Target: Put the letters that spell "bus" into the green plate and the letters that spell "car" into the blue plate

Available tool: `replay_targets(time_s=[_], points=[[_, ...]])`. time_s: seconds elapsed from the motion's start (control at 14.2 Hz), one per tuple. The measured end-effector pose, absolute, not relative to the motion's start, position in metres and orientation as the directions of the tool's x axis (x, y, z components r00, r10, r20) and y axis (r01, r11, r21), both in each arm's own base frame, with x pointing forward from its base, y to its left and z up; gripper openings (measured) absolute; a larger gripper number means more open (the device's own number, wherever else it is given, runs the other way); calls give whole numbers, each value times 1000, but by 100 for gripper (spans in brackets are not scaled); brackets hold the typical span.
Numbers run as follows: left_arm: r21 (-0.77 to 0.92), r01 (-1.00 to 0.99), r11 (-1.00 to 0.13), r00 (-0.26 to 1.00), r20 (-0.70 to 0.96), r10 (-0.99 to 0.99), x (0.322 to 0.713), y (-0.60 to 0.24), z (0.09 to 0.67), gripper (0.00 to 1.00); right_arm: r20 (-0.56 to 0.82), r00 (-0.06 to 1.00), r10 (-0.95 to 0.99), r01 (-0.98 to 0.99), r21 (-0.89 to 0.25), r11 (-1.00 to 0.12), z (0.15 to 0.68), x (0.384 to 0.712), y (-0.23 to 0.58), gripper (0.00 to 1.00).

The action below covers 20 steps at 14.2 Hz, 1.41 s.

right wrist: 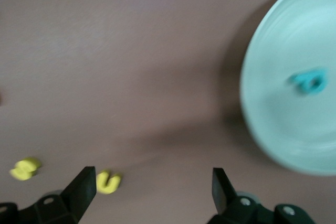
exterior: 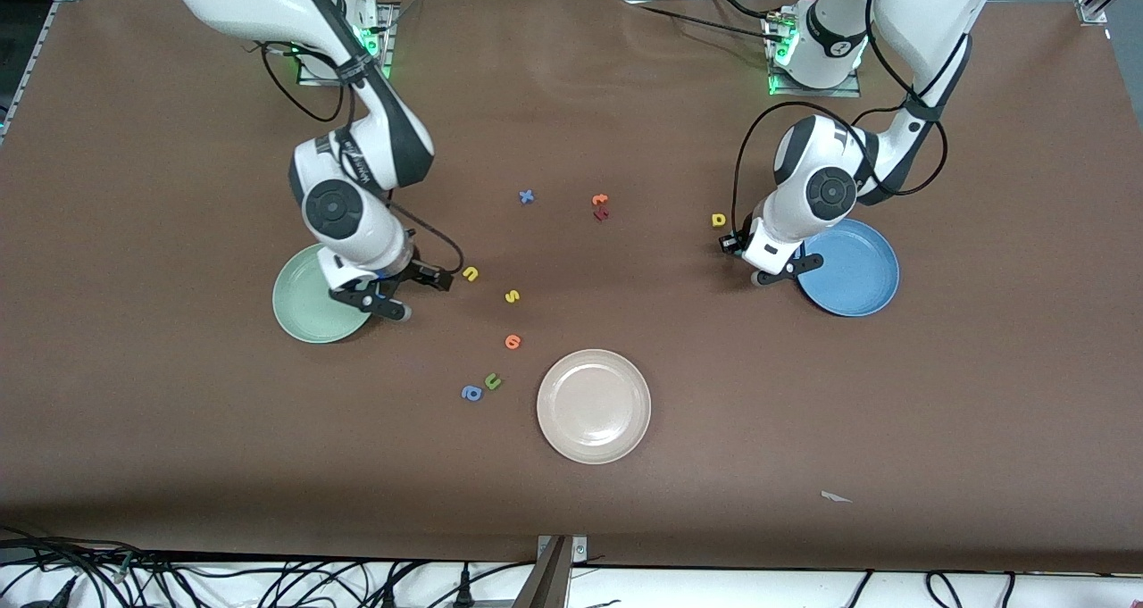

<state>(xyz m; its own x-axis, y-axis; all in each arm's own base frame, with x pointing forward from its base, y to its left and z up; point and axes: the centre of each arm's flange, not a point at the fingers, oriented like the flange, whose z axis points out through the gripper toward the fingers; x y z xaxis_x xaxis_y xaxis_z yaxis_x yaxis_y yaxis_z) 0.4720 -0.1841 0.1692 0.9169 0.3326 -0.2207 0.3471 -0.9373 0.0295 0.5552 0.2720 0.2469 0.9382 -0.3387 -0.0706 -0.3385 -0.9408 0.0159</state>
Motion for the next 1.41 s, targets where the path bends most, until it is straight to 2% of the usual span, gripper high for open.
replay_targets(time_s=[0.07,0.21,0.28,0.71,1.13,1.41], points=[[29,347,-937,917,-221,332,472,-184,169,29,-68,929,-364,-364,12,-931,246,550,285,87],[29,347,-938,917,-221,332,472,-184,169,29,-61,909,-412,-412,7,-911,242,538,308,63],[29,347,-938,917,-221,332,472,-184,169,29,-56,900,-433,-434,1,-901,237,534,316,59],[36,351,-936,918,-211,336,477,-183,172,29,-49,880,-472,-473,-22,-881,196,524,324,58],[42,369,-929,907,-237,349,544,-155,228,29,-49,879,-474,-476,-28,-879,179,521,324,58],[62,291,-955,918,-298,260,565,-75,253,29,-54,879,-474,-476,-20,-879,176,519,322,50]])
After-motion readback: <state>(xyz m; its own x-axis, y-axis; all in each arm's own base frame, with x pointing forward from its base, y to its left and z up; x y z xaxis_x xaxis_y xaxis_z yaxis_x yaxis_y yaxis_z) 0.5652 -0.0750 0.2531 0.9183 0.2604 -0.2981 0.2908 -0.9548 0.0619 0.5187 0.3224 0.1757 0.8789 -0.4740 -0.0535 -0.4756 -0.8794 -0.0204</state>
